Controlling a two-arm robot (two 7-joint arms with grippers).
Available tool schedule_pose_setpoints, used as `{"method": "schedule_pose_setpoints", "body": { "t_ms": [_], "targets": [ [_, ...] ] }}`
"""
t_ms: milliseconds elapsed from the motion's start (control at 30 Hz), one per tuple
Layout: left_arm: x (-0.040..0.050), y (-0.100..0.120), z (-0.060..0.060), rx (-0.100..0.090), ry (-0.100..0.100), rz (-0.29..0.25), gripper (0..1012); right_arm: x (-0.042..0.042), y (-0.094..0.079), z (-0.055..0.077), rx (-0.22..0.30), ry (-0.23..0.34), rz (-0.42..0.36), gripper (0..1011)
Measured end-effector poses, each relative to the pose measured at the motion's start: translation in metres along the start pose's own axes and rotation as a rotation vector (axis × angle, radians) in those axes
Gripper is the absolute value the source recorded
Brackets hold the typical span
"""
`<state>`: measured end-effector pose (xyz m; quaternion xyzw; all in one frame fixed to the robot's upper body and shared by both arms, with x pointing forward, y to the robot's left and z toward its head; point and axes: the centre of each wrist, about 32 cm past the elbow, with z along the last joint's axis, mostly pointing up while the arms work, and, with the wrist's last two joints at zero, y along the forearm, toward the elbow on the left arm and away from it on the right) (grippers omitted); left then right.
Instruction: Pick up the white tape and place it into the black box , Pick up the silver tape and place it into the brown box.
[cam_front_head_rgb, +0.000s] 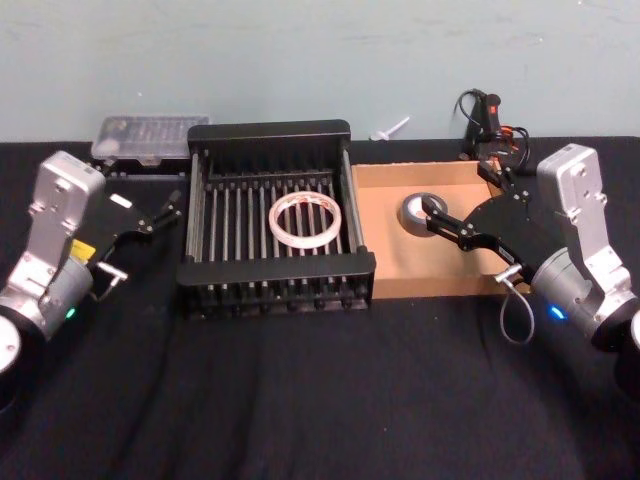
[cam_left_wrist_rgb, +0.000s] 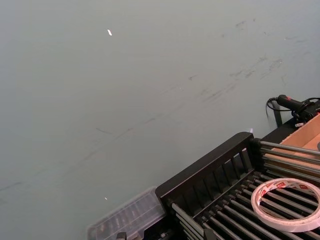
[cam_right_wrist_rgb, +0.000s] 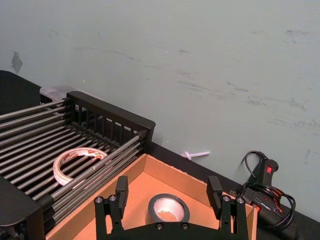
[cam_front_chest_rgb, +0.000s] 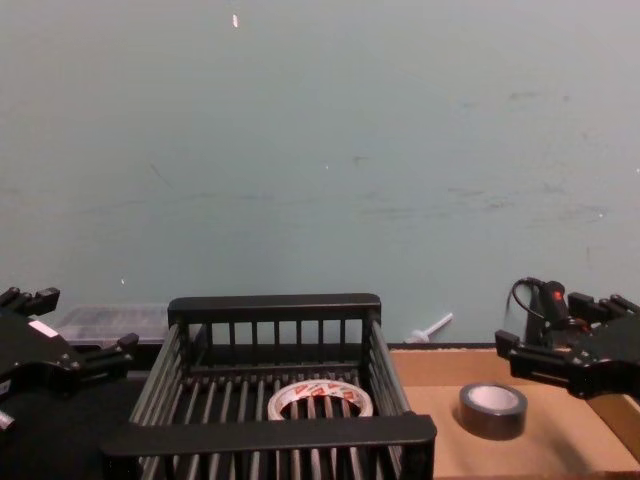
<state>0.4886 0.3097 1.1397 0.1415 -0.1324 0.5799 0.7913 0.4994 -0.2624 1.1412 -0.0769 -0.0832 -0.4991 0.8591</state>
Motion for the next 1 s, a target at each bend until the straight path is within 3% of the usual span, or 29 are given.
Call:
{"method": "schedule_pose_setpoints", "body": {
  "t_ms": [1000],
  "targets": [
    [0.0,0.0,0.0,0.0,0.0,0.0,1001,0.0,0.0,0.0,0.0,0.0,0.0,1000]
  ]
}}
